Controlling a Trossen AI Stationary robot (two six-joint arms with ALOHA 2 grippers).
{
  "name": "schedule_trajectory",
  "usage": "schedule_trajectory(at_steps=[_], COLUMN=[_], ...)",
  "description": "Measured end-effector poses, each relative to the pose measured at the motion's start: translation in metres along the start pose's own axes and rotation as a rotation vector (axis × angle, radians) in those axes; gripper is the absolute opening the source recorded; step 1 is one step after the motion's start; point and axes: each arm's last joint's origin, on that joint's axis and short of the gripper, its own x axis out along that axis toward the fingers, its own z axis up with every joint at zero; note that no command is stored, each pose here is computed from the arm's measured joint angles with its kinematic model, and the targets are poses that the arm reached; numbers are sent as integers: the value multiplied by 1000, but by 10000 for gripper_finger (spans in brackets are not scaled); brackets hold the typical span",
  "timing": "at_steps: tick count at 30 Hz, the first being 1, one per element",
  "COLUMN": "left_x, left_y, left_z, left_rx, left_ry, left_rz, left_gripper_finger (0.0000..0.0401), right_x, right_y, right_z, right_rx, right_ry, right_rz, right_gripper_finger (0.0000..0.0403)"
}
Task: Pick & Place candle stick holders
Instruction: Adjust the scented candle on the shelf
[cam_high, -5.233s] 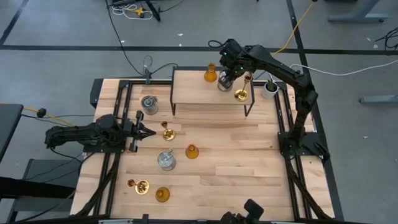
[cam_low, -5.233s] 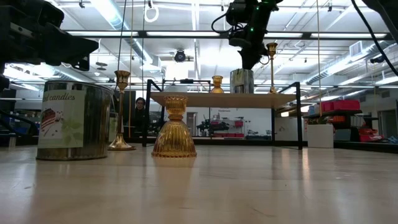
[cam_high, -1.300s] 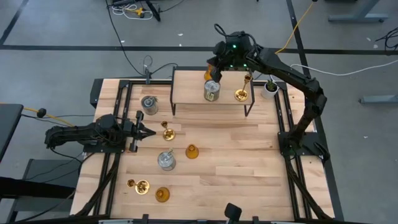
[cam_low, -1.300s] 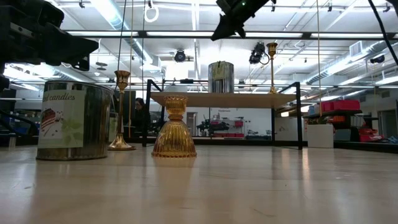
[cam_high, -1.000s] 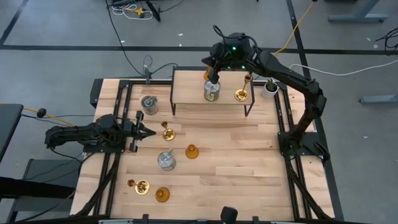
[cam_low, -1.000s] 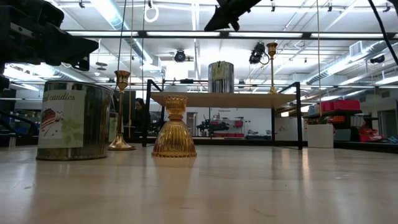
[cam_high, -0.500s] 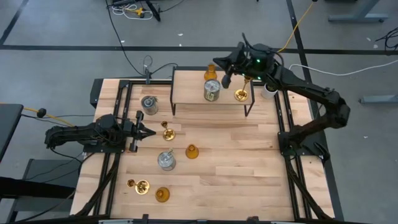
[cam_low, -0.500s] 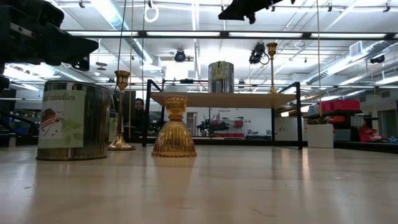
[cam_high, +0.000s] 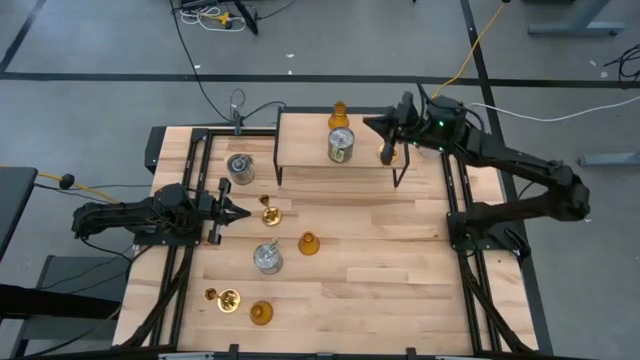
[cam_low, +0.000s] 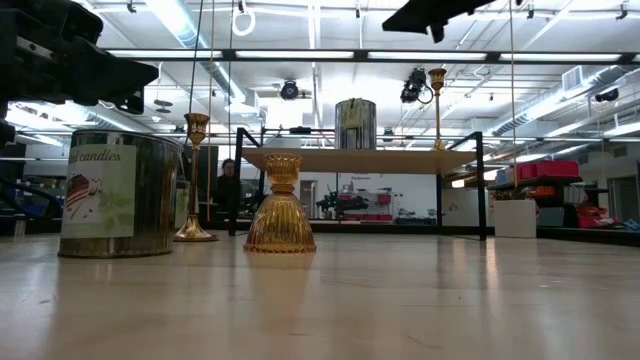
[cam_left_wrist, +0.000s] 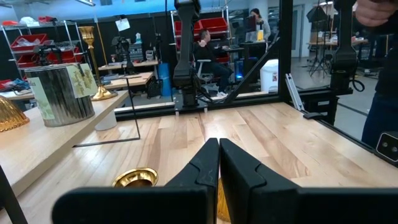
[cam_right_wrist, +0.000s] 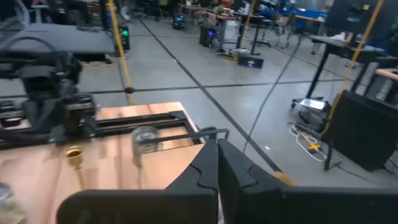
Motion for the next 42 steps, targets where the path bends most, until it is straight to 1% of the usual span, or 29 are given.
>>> schedule_trajectory(at_steps=[9, 17, 20, 25, 28, 33, 42], left_x=[0, 0, 0, 0, 0, 0, 0], left_y=[0, 0, 0, 0, 0, 0, 0], left_z=[0, 0, 0, 0, 0, 0, 0], left_rx=[0, 0, 0, 0, 0, 0, 0], left_ry=[0, 0, 0, 0, 0, 0, 0], left_rz=[0, 0, 0, 0, 0, 0, 0], left_gripper_finger=[18, 19, 18, 19, 19, 19, 18], right_x=[-31, -44, -44, -42, -43, -53, -76], right_y=[22, 47, 56, 66, 69, 77, 83], right_z=[-8, -27, -37, -66, -80, -97, -125], right_rx=[-17, -34, -38, -40, -38, -37, -40], right_ry=[-45, -61, -79, -99, -152, -211, -226], right_rz=[88, 198, 233, 262, 269, 304, 360], right_gripper_finger=[0, 0, 0, 0, 0, 0, 0])
